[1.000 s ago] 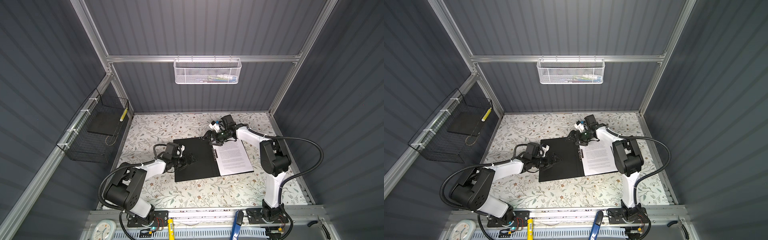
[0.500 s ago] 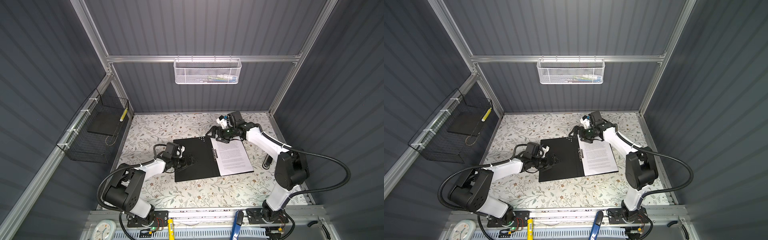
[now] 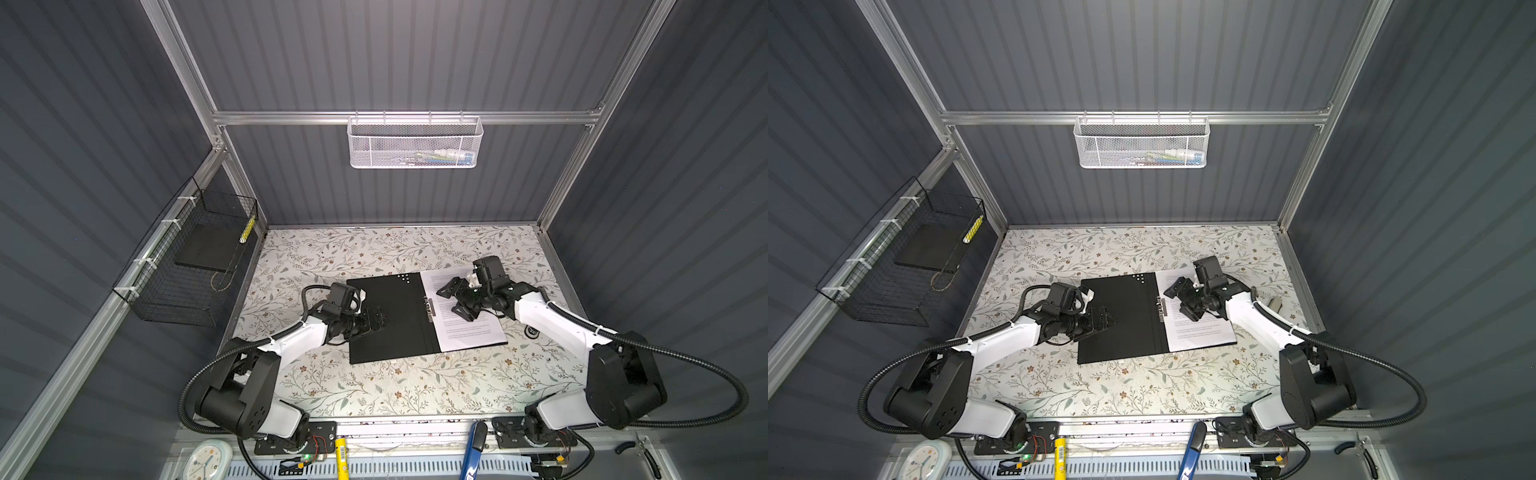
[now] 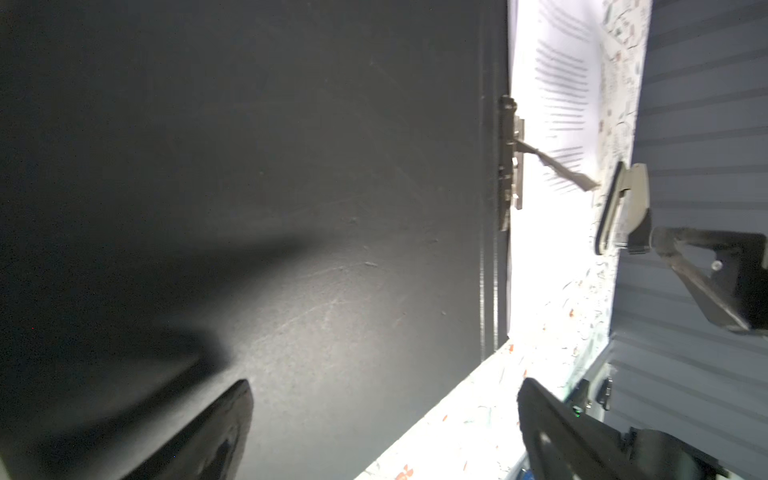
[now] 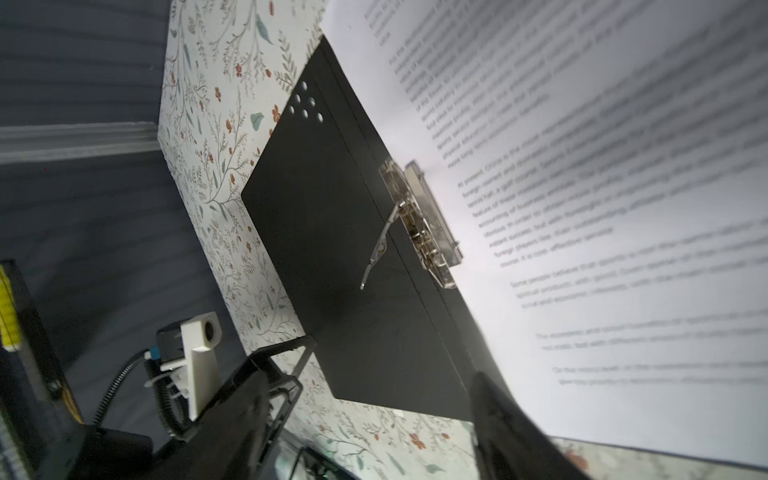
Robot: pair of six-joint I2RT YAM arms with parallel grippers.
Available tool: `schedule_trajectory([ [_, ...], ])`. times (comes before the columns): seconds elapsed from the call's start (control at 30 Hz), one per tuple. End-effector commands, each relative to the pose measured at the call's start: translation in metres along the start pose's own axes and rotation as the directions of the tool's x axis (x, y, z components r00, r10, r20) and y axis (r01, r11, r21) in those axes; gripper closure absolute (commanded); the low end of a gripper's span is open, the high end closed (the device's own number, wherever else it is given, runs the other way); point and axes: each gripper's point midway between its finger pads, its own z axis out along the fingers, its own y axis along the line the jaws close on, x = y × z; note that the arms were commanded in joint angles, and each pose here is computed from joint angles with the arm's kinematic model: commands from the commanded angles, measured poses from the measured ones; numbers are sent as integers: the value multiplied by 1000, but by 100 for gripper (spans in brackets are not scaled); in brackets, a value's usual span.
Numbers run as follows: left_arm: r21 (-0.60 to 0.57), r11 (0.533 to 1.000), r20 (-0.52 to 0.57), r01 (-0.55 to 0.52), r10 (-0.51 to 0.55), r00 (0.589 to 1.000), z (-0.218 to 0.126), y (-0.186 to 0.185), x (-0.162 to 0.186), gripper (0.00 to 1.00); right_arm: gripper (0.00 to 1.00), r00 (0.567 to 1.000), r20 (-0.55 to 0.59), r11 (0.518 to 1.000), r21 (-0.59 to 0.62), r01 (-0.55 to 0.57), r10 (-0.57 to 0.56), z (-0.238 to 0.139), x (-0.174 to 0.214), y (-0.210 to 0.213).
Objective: Put the files into the folder
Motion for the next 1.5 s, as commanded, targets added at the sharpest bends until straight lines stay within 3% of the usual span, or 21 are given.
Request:
schedule_trajectory([
  [0.0,-50,999,-33,-18,17,999,4,13,7,0,34,989,-26,987,-59,-147,145,15,4,13],
  [0.07,-47,999,-36,-26,24,999,5,13,7,0,38,986,-56,985,-54,-161,158,26,6,17],
  [0.27,-39,999,-47,-35,33,998,6,13,9,0,65,974,-107,979,-32,-202,198,51,2,20],
  [0.73,-26,999,-39,-45,44,998,6,9,6,0,84,970,-100,975,13,-220,220,59,-5,12],
  [1.13,-23,999,-39,-45,44,998,6,9,7,0,90,969,-103,974,34,-224,226,61,-4,2],
  [1.47,-23,999,-41,-42,41,998,7,9,7,0,82,968,-122,975,30,-219,221,65,-2,0],
])
